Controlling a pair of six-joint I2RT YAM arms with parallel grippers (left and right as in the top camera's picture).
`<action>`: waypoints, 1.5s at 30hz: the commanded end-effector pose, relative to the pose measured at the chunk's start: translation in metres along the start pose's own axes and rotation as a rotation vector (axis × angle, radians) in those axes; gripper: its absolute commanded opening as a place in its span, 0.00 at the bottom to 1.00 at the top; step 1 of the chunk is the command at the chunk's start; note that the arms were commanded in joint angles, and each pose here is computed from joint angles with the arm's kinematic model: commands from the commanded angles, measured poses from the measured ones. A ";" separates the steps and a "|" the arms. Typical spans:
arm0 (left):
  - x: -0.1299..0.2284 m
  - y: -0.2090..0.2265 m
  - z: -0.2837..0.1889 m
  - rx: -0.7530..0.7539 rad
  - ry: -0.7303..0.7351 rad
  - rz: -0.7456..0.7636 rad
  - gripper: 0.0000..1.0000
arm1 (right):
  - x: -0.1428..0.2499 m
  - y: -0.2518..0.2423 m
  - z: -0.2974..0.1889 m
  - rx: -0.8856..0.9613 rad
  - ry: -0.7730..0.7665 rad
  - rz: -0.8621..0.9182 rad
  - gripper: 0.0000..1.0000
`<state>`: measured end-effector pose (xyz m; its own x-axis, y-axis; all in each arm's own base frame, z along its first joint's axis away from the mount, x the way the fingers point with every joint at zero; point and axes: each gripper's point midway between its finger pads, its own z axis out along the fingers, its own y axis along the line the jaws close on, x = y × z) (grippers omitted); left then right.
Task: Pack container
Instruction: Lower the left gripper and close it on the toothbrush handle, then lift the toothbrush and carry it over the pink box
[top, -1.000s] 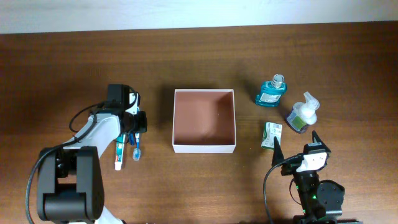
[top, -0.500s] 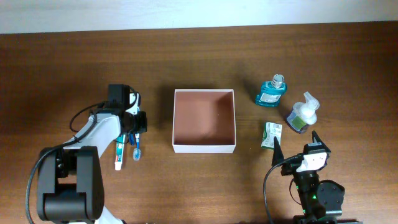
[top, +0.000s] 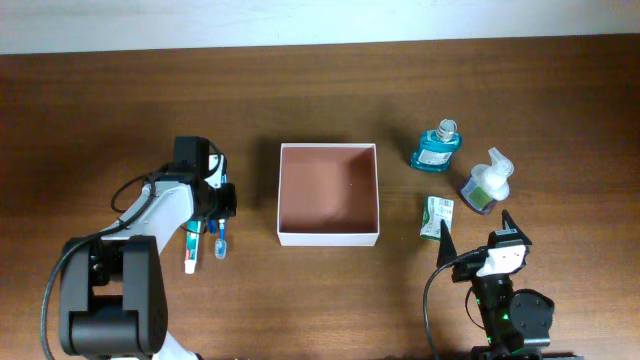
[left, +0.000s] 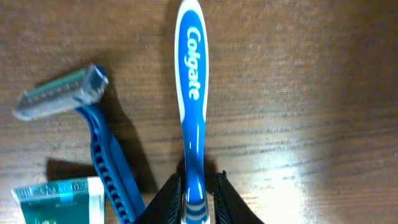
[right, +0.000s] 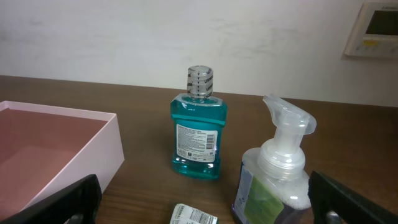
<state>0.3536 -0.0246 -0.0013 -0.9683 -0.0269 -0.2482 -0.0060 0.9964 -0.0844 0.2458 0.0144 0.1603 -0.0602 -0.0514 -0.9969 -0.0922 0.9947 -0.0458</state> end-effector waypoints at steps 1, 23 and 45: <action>0.010 0.001 0.006 0.007 0.042 0.001 0.19 | 0.002 0.001 0.000 0.000 0.002 0.005 0.99; -0.060 -0.010 -0.080 0.021 -0.180 -0.004 0.01 | 0.002 0.001 0.000 0.000 0.002 0.005 0.99; -0.082 -0.184 -0.186 0.236 -0.520 0.320 0.01 | 0.002 0.001 0.000 0.000 0.002 0.005 0.99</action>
<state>0.3870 -0.1729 0.2234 -0.6620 0.1450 -0.7354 0.3557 0.9244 -0.1379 0.2458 0.0144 0.1602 -0.0606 -0.0514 -0.9968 -0.0922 0.9947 -0.0457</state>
